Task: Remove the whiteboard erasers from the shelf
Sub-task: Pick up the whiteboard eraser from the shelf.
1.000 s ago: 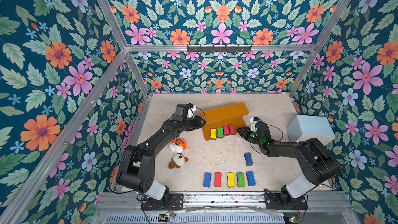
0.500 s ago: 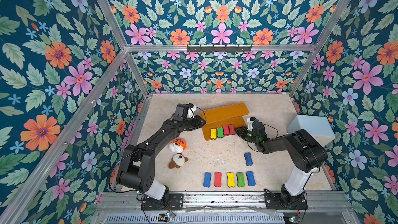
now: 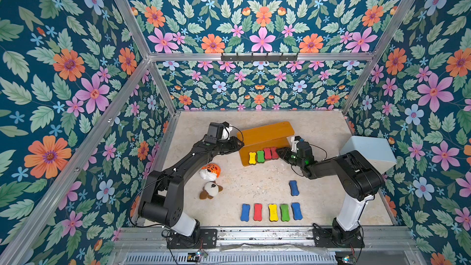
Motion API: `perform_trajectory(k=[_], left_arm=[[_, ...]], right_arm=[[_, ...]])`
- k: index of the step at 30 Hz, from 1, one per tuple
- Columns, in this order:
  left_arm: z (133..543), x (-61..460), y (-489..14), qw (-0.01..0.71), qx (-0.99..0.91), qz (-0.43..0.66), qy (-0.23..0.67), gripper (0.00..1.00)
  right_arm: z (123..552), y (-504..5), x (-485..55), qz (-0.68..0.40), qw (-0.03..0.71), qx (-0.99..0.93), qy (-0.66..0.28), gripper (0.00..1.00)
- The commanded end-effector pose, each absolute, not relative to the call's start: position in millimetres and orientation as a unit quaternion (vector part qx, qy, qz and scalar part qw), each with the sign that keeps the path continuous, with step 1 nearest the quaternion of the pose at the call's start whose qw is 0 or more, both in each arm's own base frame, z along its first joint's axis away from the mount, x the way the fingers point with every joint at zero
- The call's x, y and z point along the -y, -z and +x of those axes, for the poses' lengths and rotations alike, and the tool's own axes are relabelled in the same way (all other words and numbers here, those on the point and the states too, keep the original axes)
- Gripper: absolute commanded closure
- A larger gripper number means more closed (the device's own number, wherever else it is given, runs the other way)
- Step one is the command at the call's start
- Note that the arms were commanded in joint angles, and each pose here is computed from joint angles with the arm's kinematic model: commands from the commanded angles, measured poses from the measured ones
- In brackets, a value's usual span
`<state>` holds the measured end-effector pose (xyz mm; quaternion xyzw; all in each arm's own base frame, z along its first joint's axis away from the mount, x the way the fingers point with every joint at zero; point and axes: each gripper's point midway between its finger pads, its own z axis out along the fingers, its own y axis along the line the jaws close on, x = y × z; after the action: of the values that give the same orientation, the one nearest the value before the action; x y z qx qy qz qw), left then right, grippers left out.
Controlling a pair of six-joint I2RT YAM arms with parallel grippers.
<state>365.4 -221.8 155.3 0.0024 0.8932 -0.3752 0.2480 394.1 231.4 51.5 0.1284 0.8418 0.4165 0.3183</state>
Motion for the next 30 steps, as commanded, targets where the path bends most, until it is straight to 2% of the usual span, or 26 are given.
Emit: perform_trajectory(k=[1,7,11,21,30], left_arm=[[363,221,-155,0.249,-0.893,0.011,0.374,0.63],[363,220,-159,0.257,-0.892,0.013,0.371,0.57],[364,220,-162,0.26,-0.891,0.015,0.371,0.51],[364,219,-163,0.264,-0.892,0.018,0.367,0.46],[363,214,-166,0.27,-0.894,0.021,0.357,0.38]], right_arm=[[395,-51,-234,0.126,0.319,-0.839,-0.422,0.7],[392,-44,-233,0.129,0.313,-0.841,-0.422,0.73],[392,-42,-234,0.128,0.311,-0.842,-0.423,0.79],[392,-42,-233,0.13,0.31,-0.843,-0.42,0.94],[387,-52,-227,0.141,0.321,-0.838,-0.418,0.99]])
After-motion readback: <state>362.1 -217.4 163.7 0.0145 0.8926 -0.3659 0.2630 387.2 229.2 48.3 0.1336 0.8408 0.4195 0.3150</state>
